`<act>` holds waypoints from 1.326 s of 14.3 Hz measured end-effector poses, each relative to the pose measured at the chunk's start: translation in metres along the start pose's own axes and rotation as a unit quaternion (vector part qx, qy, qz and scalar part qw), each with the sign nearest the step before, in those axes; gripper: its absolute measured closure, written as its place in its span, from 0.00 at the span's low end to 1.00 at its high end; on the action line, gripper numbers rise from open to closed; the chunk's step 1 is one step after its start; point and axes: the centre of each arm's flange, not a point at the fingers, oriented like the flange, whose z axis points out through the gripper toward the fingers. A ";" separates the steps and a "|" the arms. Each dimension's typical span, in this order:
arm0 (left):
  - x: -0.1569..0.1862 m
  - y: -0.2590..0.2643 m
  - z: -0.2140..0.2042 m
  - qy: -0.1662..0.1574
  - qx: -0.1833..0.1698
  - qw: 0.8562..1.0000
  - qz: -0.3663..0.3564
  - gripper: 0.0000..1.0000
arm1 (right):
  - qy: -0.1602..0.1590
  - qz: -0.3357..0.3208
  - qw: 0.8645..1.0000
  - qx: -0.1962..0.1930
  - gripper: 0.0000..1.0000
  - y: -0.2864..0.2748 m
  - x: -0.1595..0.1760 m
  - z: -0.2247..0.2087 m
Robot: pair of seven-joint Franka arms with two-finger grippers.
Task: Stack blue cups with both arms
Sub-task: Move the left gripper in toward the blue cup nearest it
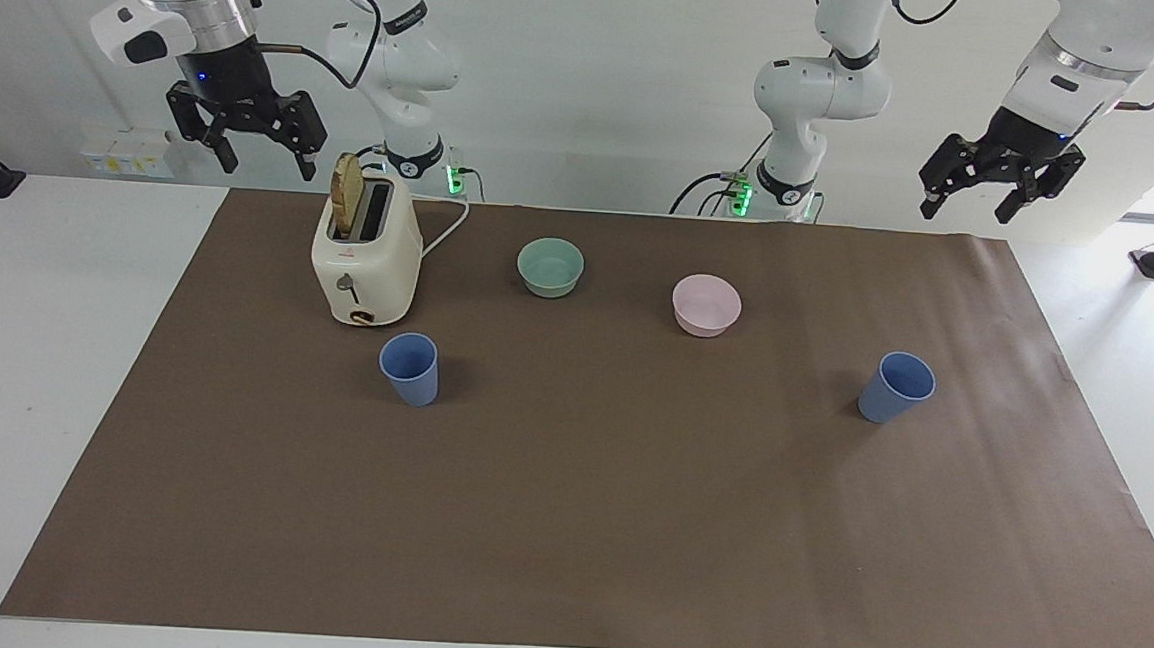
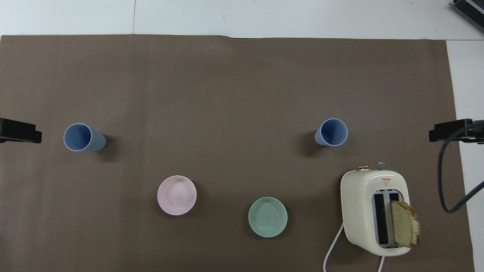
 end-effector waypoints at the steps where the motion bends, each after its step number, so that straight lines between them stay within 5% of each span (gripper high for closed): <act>1: 0.000 0.000 0.000 0.000 0.000 1.000 0.000 0.00 | 0.000 0.000 1.000 0.000 0.00 0.000 0.000 0.000; 13: 0.005 -0.005 0.000 0.018 0.000 1.000 -0.007 0.00 | 0.000 0.000 1.000 0.000 0.00 0.000 0.000 0.000; 19: 0.030 -0.062 0.070 0.025 0.001 0.998 -0.058 0.00 | 0.000 0.000 1.000 0.000 0.00 0.000 0.000 0.000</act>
